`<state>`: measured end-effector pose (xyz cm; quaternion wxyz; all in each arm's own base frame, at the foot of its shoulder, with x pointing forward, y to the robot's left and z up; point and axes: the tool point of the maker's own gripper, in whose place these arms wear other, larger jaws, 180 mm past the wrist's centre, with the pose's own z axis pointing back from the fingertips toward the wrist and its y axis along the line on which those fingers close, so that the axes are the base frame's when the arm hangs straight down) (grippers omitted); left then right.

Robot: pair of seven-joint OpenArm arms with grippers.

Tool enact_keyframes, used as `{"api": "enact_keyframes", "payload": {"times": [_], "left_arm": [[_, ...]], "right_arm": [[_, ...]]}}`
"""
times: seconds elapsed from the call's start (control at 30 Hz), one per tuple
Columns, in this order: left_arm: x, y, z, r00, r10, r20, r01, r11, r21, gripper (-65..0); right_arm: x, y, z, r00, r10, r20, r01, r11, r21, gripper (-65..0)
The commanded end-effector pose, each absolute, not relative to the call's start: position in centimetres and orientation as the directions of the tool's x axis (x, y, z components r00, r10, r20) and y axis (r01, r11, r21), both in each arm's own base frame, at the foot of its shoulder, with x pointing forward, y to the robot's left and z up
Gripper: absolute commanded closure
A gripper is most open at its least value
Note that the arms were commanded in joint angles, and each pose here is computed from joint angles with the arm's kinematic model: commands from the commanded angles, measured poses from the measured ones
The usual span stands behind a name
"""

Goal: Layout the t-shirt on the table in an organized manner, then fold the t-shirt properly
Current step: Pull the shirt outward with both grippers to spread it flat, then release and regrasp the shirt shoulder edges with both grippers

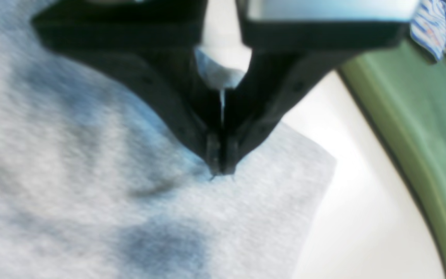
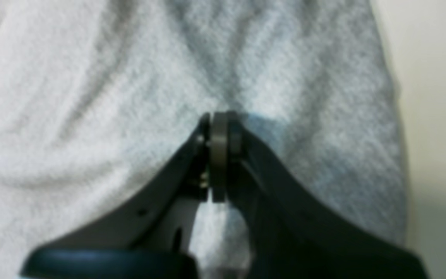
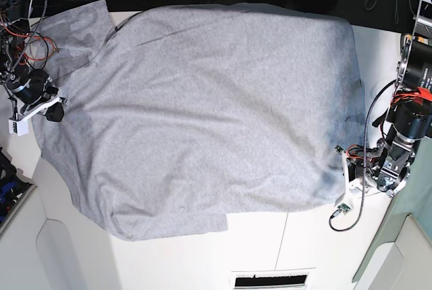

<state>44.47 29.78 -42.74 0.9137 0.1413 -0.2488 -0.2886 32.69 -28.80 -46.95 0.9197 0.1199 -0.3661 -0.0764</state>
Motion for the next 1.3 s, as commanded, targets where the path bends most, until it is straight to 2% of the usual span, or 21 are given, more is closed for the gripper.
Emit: {"api": "enact_keyframes", "payload": {"times": [0.0,0.13,0.23,0.47,0.53,0.67,0.8,0.97,1.17,1.27], "left_arm": [[46.3,30.6,-40.1,0.689,-0.589,0.423,0.427,0.801,0.42,-4.7],[46.9,31.4,-37.6,0.694,-0.521,0.498,0.368,0.85,0.377,-13.7],[46.8,31.1,-35.5,0.686,-0.475,0.551,0.373,0.88,0.294,-15.1],[42.5,29.7,-33.2,0.711,-0.288,0.642,0.41,0.911,-0.045,-15.2],[40.5,30.2,-33.4,0.737,-0.22,0.639,0.386,0.913,-0.131,-15.5],[36.5,30.3,-34.6,0.794,-0.092,0.601,0.322,0.903,-0.286,-23.3],[33.0,30.0,-36.2,0.816,-0.047,0.576,0.295,0.891,-0.346,-23.3],[29.5,27.9,-38.0,0.83,-0.062,0.554,0.316,0.871,-0.377,-22.7],[26.1,23.5,-41.3,0.866,-0.031,0.499,0.305,0.824,-0.477,-8.6],[24.4,21.8,-43.3,0.886,-0.042,0.461,0.295,0.819,-0.492,-3.9]], "right_arm": [[33.5,-29.8,-45.7,0.703,-0.216,0.678,0.047,0.965,0.259,0.0],[34.7,-29.5,-44.0,0.671,-0.188,0.717,0.012,0.97,0.243,0.0],[35.6,-28.9,-42.2,0.659,-0.144,0.738,-0.033,0.975,0.219,0.0],[35.5,-28.5,-38.7,0.694,-0.061,0.717,-0.089,0.981,0.17,0.0],[34.5,-29.4,-38.0,0.687,-0.088,0.722,-0.073,0.979,0.189,0.0],[31.4,-32.6,-38.4,0.715,-0.098,0.692,-0.019,0.987,0.159,0.0],[28.3,-34.3,-39.2,0.742,-0.15,0.654,0.032,0.982,0.189,0.0],[27.1,-32.9,-40.0,0.754,-0.204,0.624,0.038,0.963,0.268,0.0],[27.0,-30.8,-40.9,0.751,-0.257,0.608,0.045,0.939,0.341,0.0],[27.0,-30.3,-41.1,0.75,-0.267,0.606,0.047,0.934,0.354,0.0]]}}
